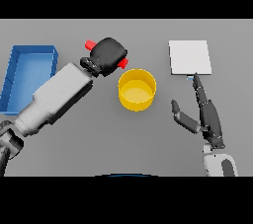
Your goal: Pick up the red beaker and tilt it to pour out 1 green nut into yellow bowl. Pick up the yellow bowl and place it on the metallic measuring scale.
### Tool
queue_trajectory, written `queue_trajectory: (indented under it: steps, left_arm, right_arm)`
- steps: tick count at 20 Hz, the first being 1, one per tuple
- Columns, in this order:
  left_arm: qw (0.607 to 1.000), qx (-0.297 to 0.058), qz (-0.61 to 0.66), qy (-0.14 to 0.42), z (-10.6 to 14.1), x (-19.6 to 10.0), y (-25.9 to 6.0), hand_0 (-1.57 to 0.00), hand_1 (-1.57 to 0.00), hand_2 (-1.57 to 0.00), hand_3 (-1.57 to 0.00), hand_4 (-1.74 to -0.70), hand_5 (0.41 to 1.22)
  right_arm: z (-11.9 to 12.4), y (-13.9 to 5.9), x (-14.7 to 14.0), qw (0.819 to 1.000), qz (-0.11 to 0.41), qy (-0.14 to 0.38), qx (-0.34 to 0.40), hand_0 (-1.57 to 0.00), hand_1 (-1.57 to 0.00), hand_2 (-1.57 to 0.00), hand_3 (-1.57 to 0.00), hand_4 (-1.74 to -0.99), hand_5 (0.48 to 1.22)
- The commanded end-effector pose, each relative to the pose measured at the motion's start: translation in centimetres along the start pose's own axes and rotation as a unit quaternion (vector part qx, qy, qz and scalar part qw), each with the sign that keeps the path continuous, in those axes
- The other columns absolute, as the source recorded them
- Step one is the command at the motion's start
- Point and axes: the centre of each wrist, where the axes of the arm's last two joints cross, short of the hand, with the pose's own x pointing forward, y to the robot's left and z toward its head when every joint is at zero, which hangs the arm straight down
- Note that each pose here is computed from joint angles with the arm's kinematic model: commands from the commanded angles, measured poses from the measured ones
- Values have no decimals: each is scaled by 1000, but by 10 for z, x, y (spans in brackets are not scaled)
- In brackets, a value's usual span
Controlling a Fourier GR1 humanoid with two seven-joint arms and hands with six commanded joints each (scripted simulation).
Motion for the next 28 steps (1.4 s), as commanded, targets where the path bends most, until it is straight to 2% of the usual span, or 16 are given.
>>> queue_trajectory:
  steps: [1,3,7,10,17,24,28]
  left_arm:
    - [1000,-13,-24,-3,-4,2,6,-1571,-1571,-1571,-1571,-1656,1212]
    - [997,-35,-61,-26,-8,9,9,-1571,-1571,-1571,-1571,-1684,1215]
    - [986,-71,-144,-36,-19,26,22,-1571,-1571,-1571,-1571,-1715,1219]
    - [973,-89,-209,-34,-23,29,26,-1571,-1571,-1571,-1571,-1728,1220]
    - [927,-98,-354,-73,-32,44,27,-1571,-1571,-1571,-1571,-1735,1221]
    - [879,-102,-457,-87,-41,60,33,-1571,-1571,-1571,-1571,-1730,1221]
    - [857,-98,-498,-89,-45,69,42,-1571,-1571,-1571,-1571,-1720,1221]
  right_arm:
    - [1,2,0,1000,3,2,-2,1,1,1,1,-1245,679]
    - [3,0,1,1000,-9,-2,-7,1,1,1,1,-1225,663]
    - [-4,1,0,1000,-1,8,-16,1,1,1,1,-1193,649]
    - [-3,3,-4,1000,6,1,-11,1,1,1,1,-1191,649]
    - [1,2,-2,1000,5,9,-17,1,1,1,1,-1167,626]
    - [-1,1,4,1000,17,-4,-21,1,1,1,1,-1161,634]
    - [0,1,-2,1000,18,9,-24,1,1,1,1,-1151,634]
